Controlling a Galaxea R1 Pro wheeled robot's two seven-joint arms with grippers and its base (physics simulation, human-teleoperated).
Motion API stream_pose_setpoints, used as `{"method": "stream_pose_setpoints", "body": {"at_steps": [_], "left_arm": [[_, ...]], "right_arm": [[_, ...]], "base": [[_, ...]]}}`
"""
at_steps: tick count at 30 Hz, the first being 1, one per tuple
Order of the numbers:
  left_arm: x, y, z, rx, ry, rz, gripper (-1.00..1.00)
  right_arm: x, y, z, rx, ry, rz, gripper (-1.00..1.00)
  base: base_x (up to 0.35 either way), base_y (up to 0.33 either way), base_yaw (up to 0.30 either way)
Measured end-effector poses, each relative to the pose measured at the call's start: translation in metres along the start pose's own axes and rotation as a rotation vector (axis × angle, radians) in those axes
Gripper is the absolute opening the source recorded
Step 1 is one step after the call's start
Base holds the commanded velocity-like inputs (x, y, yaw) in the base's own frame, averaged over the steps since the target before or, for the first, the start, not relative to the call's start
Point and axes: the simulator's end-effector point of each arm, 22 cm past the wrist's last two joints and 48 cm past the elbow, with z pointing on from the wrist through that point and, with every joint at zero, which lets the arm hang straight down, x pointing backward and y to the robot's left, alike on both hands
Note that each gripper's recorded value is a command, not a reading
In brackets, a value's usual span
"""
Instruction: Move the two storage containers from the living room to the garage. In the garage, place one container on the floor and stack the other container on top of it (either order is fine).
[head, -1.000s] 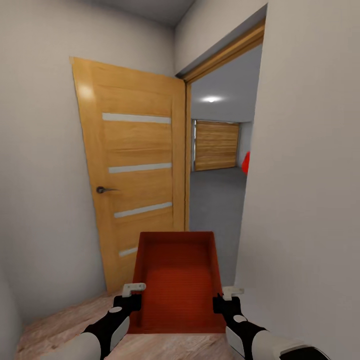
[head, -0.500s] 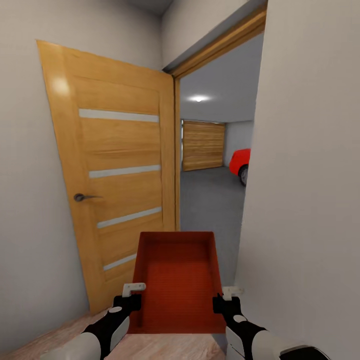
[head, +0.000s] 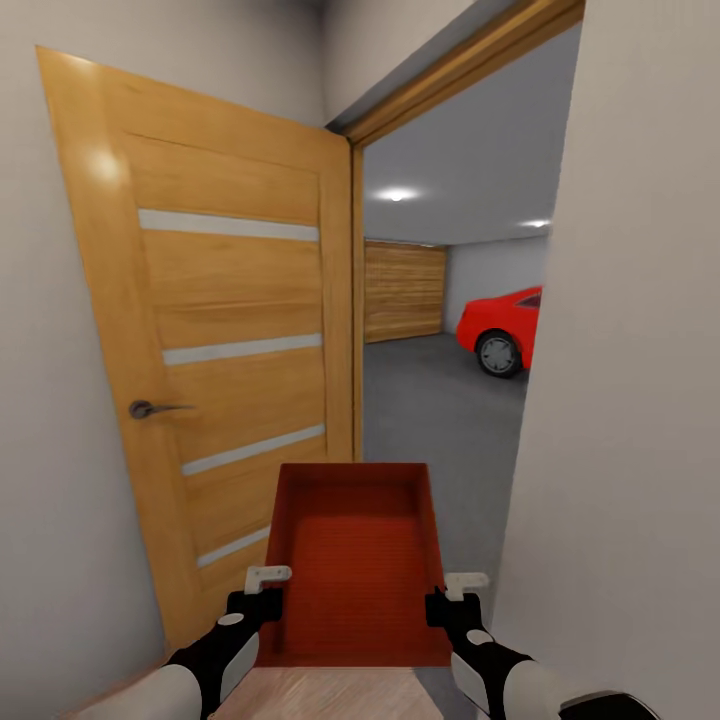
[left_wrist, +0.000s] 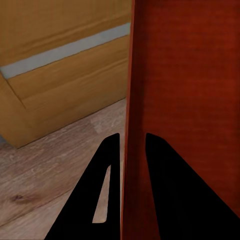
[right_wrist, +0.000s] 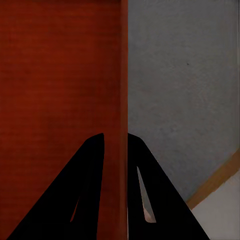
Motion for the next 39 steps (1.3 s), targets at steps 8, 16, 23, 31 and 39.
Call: {"method": "stream_pose_setpoints", "body": {"at_steps": [8,16,23,31,39], "left_arm": [[0.0004,0.0,-0.0001,0.0,0.0,-0.001,-1.0],[0.0007,0.0,-0.0001,-0.001,0.001,-0.001,-1.0],[0.0006,0.0,0.0,0.0,0.001,-0.001,-1.0],[0.0004,-0.0002,0.0,0.0,0.001,0.0,-1.0],[0.0009,0.0,0.0,0.0,0.002,-0.001,-1.0]], "right_arm": [[0.0002,0.0,0.0,0.0,0.0,-0.001,-1.0],[0.0004,-0.0001,0.0,-0.001,0.001,-0.001,-1.0],[0.0004,-0.0001,0.0,0.0,0.001,-0.001,-1.0],[0.0003,-0.0002,0.0,0.0,0.001,-0.001,-1.0],[0.0006,-0.0001,0.0,0.0,0.001,-0.001,-1.0]], "base": [[0.297,0.163,-0.215],[0.278,0.214,-0.093],[0.271,0.22,-0.172],[0.261,0.225,-0.275],[0.247,0.234,-0.278]]}}
